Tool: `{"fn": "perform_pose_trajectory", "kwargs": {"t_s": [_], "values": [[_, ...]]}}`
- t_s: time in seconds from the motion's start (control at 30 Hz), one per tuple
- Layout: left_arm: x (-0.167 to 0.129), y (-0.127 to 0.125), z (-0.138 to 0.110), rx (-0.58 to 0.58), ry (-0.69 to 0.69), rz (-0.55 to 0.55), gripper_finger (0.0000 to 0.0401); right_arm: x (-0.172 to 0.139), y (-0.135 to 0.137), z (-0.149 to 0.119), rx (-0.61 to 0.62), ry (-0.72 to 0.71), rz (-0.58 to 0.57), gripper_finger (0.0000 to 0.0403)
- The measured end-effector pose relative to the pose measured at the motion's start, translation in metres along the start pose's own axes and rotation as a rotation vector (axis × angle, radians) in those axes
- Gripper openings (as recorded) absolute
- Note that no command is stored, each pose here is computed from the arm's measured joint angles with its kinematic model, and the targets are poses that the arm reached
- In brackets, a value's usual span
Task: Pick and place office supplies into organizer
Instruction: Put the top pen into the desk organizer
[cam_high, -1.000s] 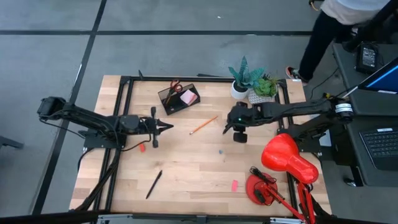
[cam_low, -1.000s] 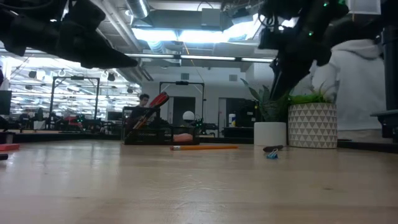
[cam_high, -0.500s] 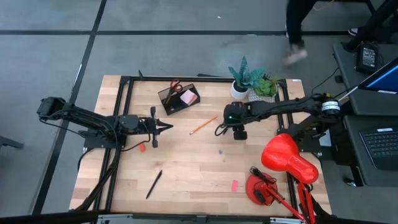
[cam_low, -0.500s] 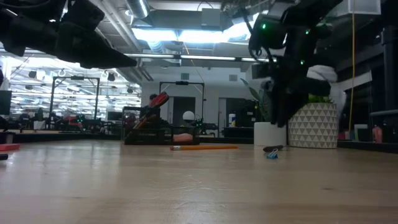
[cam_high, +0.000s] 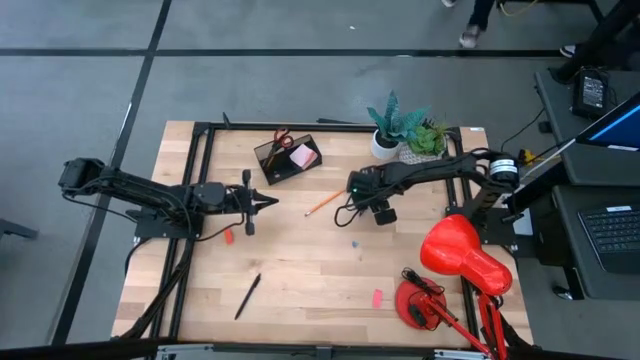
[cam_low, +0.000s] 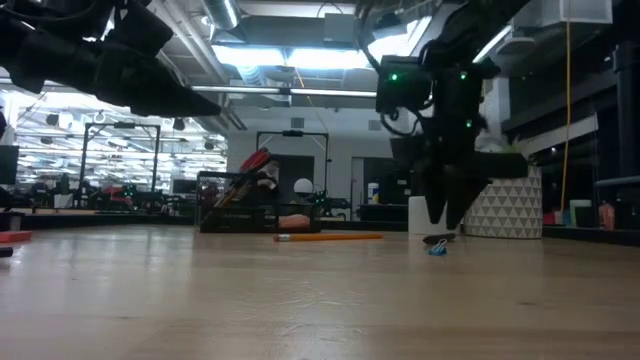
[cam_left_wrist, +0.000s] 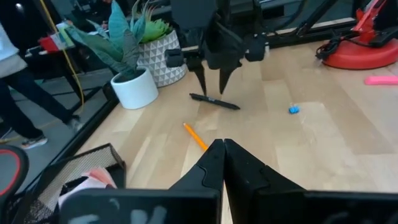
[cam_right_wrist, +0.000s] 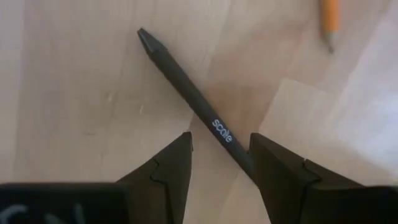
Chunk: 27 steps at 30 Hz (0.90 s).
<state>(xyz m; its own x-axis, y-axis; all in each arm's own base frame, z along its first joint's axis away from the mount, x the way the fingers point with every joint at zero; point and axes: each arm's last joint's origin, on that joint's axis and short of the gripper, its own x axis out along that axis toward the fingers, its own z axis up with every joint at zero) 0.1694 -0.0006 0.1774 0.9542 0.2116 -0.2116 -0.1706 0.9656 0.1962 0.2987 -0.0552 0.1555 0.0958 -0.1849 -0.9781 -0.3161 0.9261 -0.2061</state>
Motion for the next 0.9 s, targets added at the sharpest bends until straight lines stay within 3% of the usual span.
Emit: {"fn": "perform_pose_trajectory", "kwargs": {"t_s": [0.47,0.7,0.9], "values": [[0.000,0.000,0.000,-0.003,0.002,-0.001,0.0002,0.028,0.000,0.003,-0.083,0.082,0.032,0.0163],[0.000,0.000,0.000,-0.002,0.002,-0.001,0.0003,0.029,0.002,0.003,-0.045,0.053,0.091,0.0161],[0.000,0.000,0.000,-0.003,0.002,-0.001,0.0003,0.030,0.003,0.002,0.045,0.056,0.106,0.0127]]}}
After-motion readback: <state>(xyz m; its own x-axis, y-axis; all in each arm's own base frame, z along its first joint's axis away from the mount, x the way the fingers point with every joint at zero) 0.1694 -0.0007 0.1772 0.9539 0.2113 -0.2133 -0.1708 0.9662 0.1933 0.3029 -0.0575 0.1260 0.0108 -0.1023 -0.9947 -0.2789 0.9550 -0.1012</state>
